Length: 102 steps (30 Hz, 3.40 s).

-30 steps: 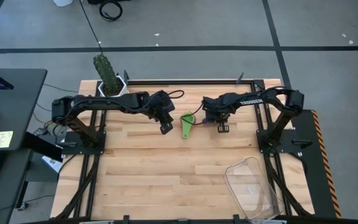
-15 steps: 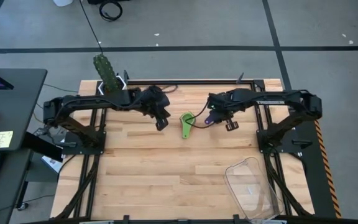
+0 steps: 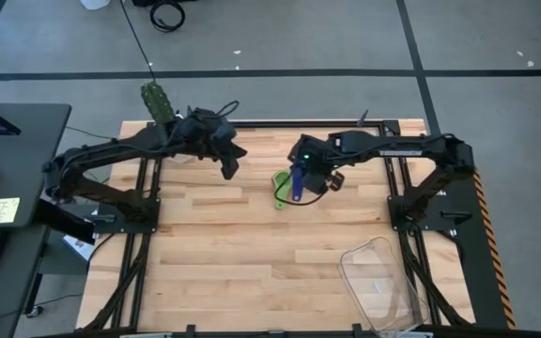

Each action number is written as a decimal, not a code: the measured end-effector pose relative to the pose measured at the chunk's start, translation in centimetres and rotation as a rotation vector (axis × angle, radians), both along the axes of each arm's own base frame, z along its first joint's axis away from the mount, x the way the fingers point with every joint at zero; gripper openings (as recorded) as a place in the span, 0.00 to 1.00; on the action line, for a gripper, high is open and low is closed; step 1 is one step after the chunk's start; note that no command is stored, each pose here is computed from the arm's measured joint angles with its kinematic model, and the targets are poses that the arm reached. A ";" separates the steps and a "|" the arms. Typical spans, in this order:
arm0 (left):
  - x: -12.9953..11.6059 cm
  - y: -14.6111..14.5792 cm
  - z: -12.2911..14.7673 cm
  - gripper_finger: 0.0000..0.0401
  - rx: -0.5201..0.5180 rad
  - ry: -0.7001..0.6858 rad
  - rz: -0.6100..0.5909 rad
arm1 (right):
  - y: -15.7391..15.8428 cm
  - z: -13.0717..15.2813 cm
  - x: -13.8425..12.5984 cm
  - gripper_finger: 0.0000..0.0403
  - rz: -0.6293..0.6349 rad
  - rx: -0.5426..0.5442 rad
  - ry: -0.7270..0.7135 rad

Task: Nest measuring cups in basket
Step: Stack the violet measuring cup on top of the green measuring cup

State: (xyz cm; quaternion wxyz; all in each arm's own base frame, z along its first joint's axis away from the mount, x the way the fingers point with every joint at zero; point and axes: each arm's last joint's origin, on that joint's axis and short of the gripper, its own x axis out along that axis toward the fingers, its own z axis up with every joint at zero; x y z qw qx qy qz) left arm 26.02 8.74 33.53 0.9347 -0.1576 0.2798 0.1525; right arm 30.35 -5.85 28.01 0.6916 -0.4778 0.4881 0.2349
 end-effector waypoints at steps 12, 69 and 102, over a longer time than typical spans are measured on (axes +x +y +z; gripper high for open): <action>-0.6 -0.2 0.6 0.04 -0.005 -0.023 0.012 | -1.4 -1.9 5.3 0.04 0.121 0.010 0.014; -0.2 0.1 -1.1 0.04 0.012 0.120 0.029 | -2.2 -3.5 5.6 0.06 -0.174 0.276 0.089; 7.0 6.0 -15.0 0.01 -0.047 0.378 -0.274 | 0.7 -8.6 4.7 0.01 -0.622 0.620 0.162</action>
